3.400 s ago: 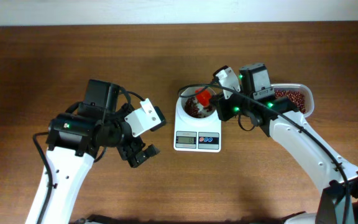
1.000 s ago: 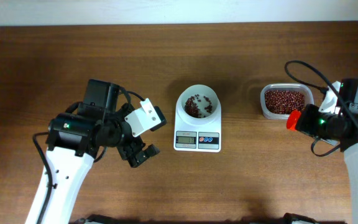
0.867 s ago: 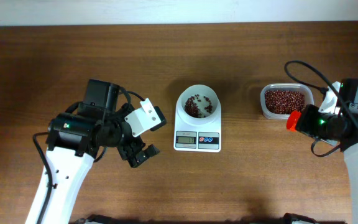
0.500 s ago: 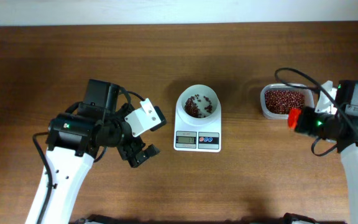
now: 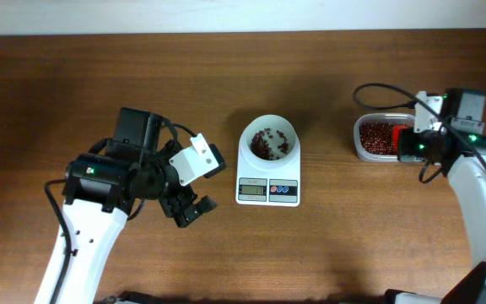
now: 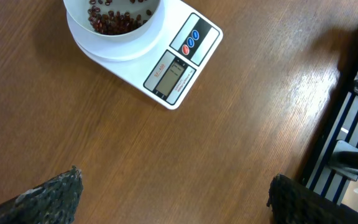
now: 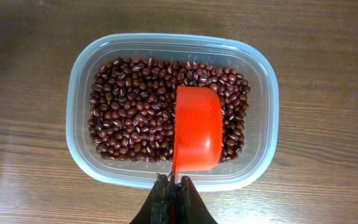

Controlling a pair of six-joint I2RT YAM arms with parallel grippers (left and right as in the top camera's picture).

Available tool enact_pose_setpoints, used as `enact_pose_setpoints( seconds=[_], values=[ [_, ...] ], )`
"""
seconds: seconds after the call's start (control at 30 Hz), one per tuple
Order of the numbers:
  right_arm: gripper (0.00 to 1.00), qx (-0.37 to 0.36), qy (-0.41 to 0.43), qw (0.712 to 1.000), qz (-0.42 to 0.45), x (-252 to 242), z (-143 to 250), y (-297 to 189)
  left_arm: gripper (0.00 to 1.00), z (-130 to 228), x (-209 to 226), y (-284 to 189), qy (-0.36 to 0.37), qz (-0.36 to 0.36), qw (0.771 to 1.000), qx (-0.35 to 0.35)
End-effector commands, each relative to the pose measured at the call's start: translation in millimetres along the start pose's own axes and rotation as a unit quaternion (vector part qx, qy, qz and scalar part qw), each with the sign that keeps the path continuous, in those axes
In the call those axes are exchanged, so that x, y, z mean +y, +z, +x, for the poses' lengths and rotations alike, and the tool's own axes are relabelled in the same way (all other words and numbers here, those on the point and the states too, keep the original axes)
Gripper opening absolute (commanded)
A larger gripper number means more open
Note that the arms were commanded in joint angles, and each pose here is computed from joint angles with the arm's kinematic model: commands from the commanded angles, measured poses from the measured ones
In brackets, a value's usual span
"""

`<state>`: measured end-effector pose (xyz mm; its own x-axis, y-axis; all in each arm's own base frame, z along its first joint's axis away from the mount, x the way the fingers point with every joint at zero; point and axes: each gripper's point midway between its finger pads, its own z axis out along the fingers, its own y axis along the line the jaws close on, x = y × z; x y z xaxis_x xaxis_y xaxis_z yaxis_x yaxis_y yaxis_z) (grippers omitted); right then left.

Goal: Scoop and weigh 50g on scale
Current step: 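Scoop beans again from the tub with the right gripper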

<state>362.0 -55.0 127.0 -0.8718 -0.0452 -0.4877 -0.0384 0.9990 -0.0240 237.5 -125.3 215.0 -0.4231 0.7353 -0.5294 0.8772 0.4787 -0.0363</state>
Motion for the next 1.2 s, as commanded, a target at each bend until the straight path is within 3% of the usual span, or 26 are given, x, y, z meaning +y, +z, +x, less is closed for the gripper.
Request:
enact_pose_setpoints(
  seconds=[0.0, 0.1, 0.8, 1.0, 1.17],
  values=[
    [0.04, 0.008, -0.067, 0.993, 0.099, 4, -10, -7, 0.99, -5, 0, -4, 0.010, -0.001, 1.000, -0.010],
    [0.04, 0.009, -0.112, 0.979, 0.172, 12, -16, -13, 0.99, -5, 0, -4, 0.010, -0.001, 1.000, -0.010],
    [0.04, 0.043, -0.096, 0.973, 0.207, -14, -11, 26, 0.99, -5, 0, -4, 0.010, -0.001, 1.000, -0.010],
    [0.04, 0.052, -0.091, 0.981, 0.164, -3, -5, 40, 0.99, -5, 0, -4, 0.010, -0.001, 1.000, -0.010],
    [0.04, 0.038, -0.049, 0.995, 0.077, 27, -6, 48, 0.99, -5, 0, -4, 0.010, -0.001, 1.000, -0.010]
  ],
)
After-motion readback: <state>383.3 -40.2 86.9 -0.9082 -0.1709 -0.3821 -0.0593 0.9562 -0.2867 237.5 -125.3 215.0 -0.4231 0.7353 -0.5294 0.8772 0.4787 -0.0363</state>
